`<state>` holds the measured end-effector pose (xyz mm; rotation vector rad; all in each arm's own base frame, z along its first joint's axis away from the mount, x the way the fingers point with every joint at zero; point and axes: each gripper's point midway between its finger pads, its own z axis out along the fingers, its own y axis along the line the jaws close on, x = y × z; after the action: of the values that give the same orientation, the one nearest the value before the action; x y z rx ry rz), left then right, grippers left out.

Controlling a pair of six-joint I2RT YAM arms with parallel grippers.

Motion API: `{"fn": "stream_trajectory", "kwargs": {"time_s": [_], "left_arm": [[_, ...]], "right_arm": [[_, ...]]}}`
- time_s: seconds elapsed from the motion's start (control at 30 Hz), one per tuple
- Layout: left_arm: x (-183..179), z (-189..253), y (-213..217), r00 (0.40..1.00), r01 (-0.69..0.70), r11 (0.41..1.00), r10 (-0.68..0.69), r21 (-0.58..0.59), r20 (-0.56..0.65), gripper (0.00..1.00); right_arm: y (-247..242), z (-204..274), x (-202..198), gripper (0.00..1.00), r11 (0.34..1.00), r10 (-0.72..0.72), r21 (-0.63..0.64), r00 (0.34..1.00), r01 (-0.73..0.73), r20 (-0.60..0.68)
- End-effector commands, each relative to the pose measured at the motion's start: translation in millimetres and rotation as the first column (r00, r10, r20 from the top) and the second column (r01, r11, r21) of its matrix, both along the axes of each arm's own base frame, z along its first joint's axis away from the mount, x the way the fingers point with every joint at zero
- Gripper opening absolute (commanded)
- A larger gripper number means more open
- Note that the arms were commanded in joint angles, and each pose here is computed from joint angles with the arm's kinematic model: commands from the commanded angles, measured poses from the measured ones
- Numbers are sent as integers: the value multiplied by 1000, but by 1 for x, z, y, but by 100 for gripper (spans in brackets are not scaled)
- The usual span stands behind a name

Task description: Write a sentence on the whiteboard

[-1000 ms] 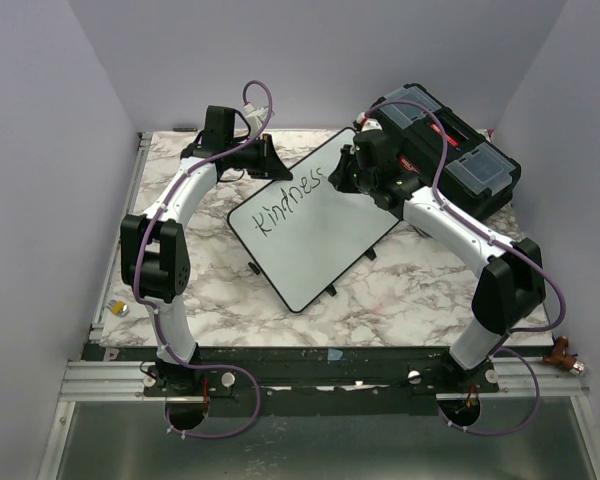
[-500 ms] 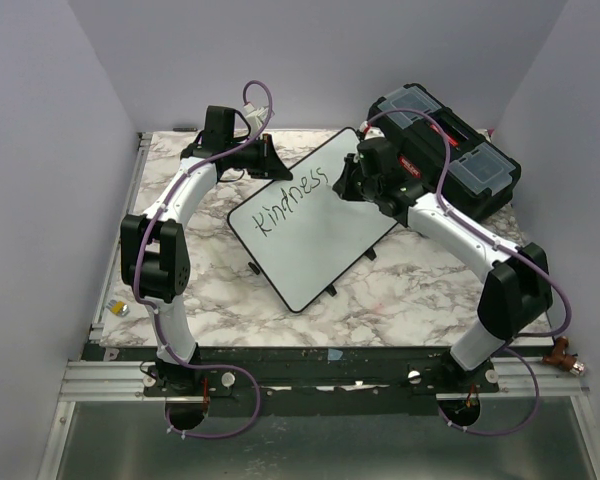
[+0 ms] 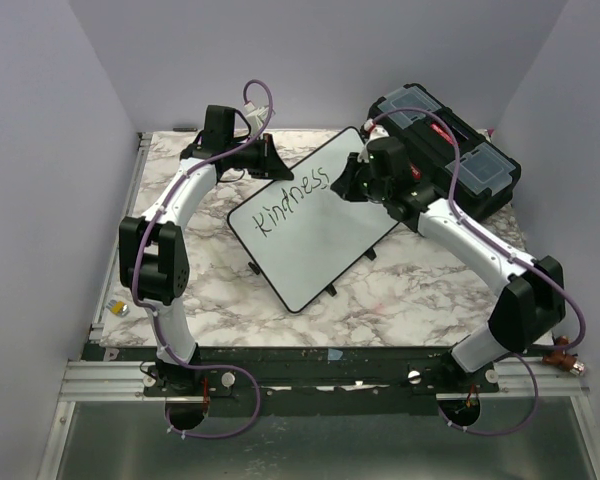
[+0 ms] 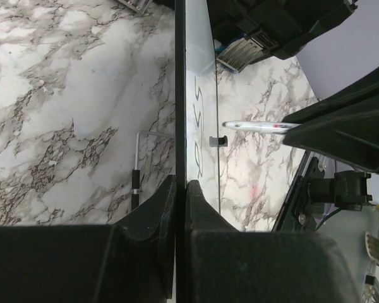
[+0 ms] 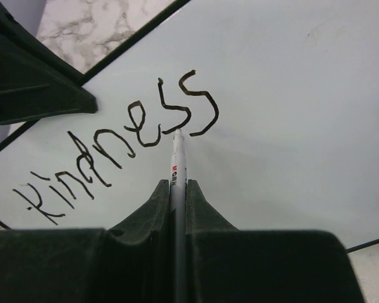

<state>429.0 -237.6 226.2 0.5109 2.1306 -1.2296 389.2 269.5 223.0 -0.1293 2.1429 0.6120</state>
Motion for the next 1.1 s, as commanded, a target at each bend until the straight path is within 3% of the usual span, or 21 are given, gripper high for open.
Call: {"fn": "stream_trajectory", "kwargs": {"time_s": [0.0,0.4,1.07], "left_arm": [[-18,14,-11,991,97,995,-96,-9,90,0],[-24,12,-14,988,144,989,-142,-34,53,0],[-24,-10,-4,996,69,997,-71,34,54,0]], "right_arm": [[-15,42,-5,1,997,-59,50,993,54,102],[-36,32,-14,0,992,-126,26,986,124,110],[-41,25,-19,1,992,-129,16,985,128,118]]}}
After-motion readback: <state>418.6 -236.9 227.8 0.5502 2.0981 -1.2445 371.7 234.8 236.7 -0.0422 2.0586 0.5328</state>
